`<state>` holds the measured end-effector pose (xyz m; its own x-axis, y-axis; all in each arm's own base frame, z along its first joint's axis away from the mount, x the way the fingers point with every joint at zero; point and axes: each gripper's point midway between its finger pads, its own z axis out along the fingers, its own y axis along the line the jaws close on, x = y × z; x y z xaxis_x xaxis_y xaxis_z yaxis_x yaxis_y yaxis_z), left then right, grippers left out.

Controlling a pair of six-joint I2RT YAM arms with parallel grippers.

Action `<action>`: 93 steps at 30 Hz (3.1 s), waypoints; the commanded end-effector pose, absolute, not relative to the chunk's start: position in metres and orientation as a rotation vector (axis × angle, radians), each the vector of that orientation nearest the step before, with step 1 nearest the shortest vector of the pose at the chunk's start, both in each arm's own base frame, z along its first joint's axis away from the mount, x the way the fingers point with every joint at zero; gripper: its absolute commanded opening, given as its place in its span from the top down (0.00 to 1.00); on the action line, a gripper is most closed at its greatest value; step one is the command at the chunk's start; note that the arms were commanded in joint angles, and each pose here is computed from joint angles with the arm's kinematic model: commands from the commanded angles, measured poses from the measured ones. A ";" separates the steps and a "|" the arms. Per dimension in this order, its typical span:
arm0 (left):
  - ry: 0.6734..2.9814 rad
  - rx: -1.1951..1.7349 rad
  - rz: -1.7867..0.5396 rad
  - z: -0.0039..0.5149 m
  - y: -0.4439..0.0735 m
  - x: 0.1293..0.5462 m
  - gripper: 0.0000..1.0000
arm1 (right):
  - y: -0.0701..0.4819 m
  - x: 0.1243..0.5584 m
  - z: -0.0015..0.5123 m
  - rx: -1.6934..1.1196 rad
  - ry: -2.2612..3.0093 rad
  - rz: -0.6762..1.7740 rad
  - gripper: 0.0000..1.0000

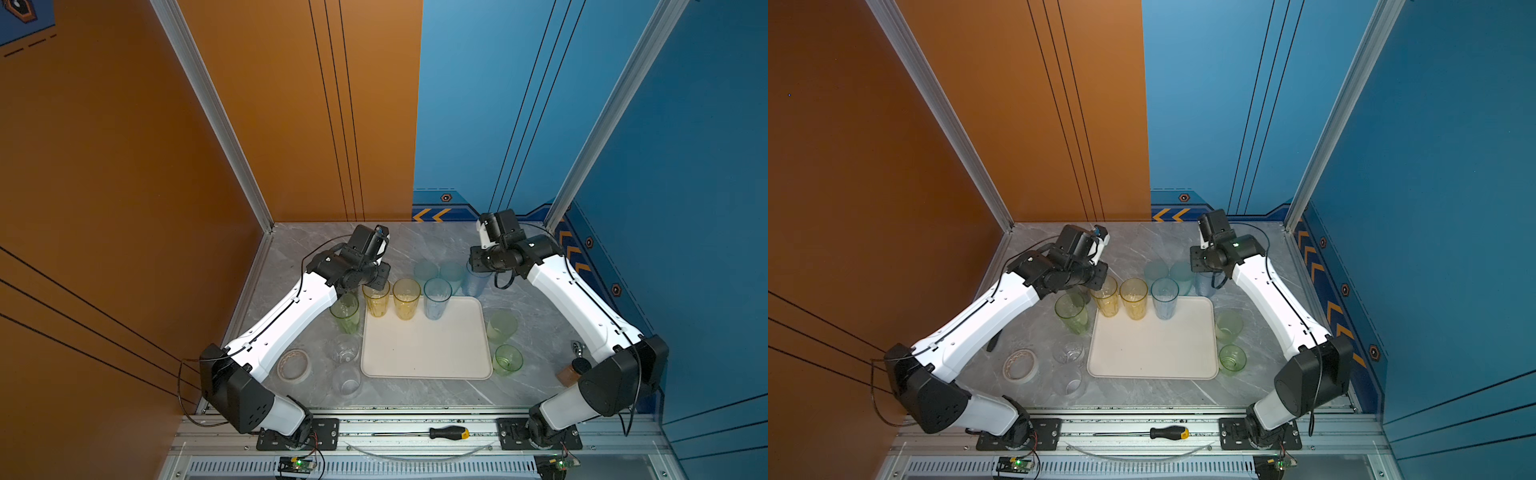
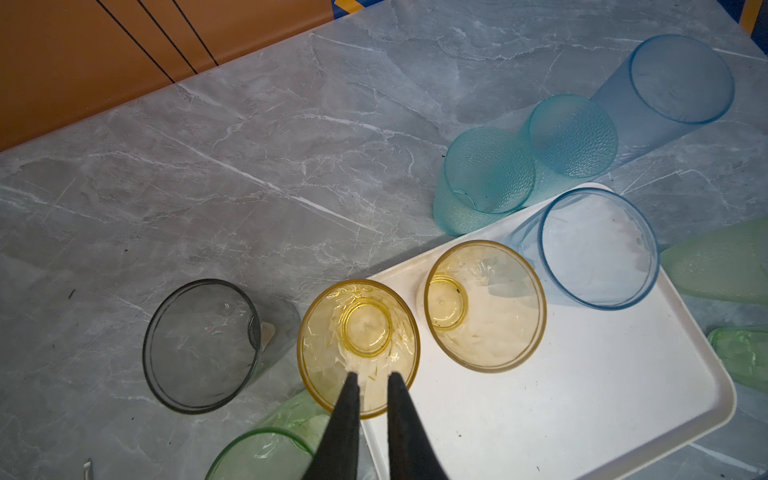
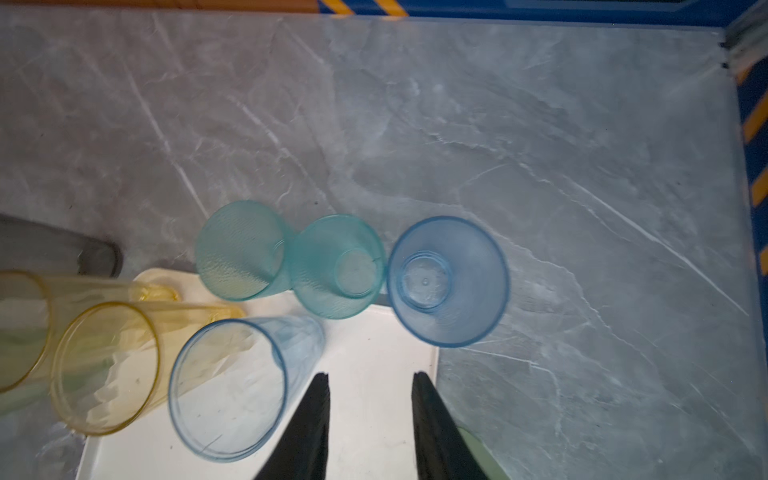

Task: Place the glasses into the tray
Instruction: 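Lower the right gripper into the frosted blue glass and close it, then lift the frosted blue glass with the right gripper and carry it over the tray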

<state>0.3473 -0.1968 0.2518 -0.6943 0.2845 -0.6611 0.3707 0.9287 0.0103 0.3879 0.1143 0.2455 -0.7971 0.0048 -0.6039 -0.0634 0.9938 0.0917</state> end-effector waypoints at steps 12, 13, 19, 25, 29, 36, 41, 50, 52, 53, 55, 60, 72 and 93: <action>2.343 0.426 -0.144 0.266 -0.192 0.354 0.85 | 0.062 0.403 0.208 0.195 2.618 0.191 0.70; 2.343 0.425 -0.142 0.266 -0.191 0.354 0.85 | 0.063 0.405 0.207 0.193 2.622 0.203 0.70; 2.347 0.424 -0.139 0.264 -0.190 0.354 0.85 | 0.065 0.409 0.199 0.192 2.644 0.225 0.70; 2.345 0.420 -0.133 0.265 -0.188 0.356 0.85 | 0.068 0.410 0.195 0.186 2.657 0.239 0.70; 2.353 0.419 -0.136 0.263 -0.188 0.357 0.85 | 0.067 0.411 0.191 0.190 2.664 0.222 0.71; 2.359 0.415 -0.132 0.260 -0.187 0.358 0.85 | 0.061 0.416 0.183 0.195 2.684 0.169 0.72; 2.363 0.413 -0.129 0.259 -0.187 0.358 0.85 | 0.060 0.422 0.175 0.202 2.701 0.151 0.74; 2.368 0.405 -0.127 0.257 -0.184 0.360 0.85 | 0.054 0.427 0.167 0.208 2.717 0.100 0.75; 2.371 0.405 -0.128 0.256 -0.185 0.360 0.85 | 0.054 0.429 0.164 0.210 2.723 0.097 0.75; 2.373 0.406 -0.128 0.256 -0.184 0.360 0.85 | 0.054 0.429 0.162 0.212 2.729 0.096 0.76; 2.374 0.405 -0.128 0.255 -0.185 0.361 0.85 | 0.054 0.431 0.159 0.213 2.733 0.091 0.77; 2.376 0.401 -0.122 0.254 -0.183 0.362 0.85 | 0.053 0.435 0.153 0.216 2.746 0.077 0.79; 2.378 0.397 -0.122 0.254 -0.182 0.362 0.86 | 0.050 0.436 0.139 0.205 2.785 0.034 0.91; 2.381 0.391 -0.129 0.251 -0.180 0.358 0.86 | 0.023 0.411 0.202 0.173 2.623 -0.149 1.00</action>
<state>0.3565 -0.1858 0.2489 -0.7049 0.2623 -0.6590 0.3355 0.9419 0.0159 0.4223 0.0315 0.1694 -0.8953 0.1129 -0.4309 0.1443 0.9887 -0.0408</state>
